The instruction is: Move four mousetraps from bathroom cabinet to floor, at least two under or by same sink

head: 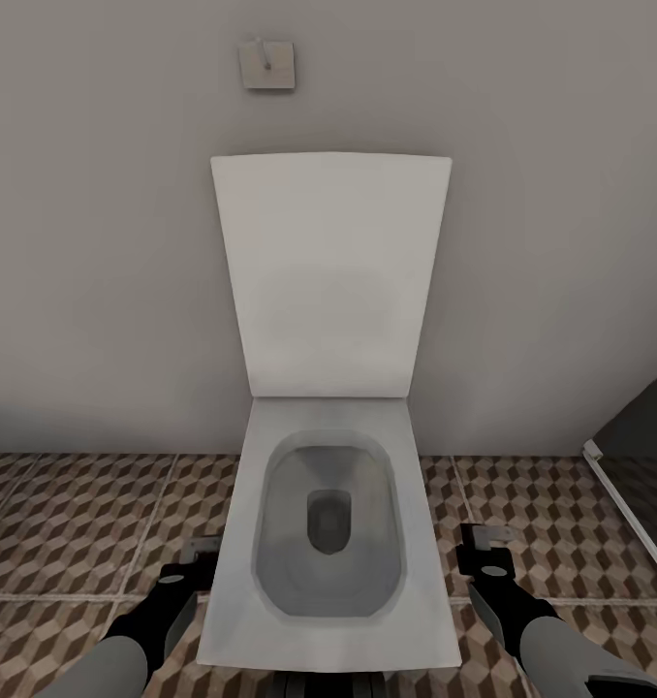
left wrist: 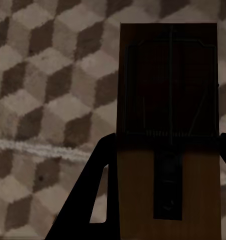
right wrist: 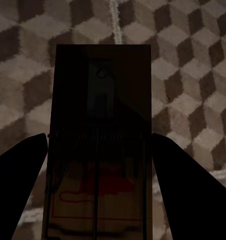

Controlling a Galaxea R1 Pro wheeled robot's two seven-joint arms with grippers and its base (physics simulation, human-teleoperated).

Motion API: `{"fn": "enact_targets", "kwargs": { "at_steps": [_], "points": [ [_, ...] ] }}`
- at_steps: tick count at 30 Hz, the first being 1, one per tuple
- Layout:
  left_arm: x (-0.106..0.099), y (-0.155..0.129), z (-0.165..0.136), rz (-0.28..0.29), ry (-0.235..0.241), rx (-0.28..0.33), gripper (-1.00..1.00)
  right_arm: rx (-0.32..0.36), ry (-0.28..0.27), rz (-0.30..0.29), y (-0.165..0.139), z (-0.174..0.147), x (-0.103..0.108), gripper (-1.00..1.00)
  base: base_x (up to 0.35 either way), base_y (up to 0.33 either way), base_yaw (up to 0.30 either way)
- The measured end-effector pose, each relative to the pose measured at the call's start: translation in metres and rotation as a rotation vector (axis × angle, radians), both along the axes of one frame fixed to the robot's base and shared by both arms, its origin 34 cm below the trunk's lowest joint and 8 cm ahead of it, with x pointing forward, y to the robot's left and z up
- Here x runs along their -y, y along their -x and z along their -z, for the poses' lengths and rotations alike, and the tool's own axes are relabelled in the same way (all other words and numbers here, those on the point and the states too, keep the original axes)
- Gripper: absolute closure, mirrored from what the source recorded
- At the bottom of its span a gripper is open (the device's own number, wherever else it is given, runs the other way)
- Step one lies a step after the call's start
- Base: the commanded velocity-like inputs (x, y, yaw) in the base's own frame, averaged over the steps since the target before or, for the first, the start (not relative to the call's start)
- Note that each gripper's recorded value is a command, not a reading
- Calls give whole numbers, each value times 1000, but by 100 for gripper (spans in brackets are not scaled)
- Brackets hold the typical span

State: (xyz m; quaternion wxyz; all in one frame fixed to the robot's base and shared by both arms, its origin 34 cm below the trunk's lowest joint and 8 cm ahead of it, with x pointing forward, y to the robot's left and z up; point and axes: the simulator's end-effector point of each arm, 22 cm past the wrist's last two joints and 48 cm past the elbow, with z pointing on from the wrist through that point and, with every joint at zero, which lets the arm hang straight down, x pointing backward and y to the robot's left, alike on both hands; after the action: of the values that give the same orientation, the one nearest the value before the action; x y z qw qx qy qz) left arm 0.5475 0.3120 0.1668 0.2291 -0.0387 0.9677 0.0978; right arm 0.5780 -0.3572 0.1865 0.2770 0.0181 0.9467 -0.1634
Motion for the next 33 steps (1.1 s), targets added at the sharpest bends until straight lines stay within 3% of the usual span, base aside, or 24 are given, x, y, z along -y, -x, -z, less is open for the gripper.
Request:
{"fn": "enact_targets", "kwargs": {
  "at_steps": [27,33],
  "points": [
    [1,0,0,9,-2,-1,100,0,1,-1,0,0,0,100,0,0,0],
    [2,7,12,6,-1,-22,100,-26,0,-1,8,13,0,100,0,0,0]
  ]
}}
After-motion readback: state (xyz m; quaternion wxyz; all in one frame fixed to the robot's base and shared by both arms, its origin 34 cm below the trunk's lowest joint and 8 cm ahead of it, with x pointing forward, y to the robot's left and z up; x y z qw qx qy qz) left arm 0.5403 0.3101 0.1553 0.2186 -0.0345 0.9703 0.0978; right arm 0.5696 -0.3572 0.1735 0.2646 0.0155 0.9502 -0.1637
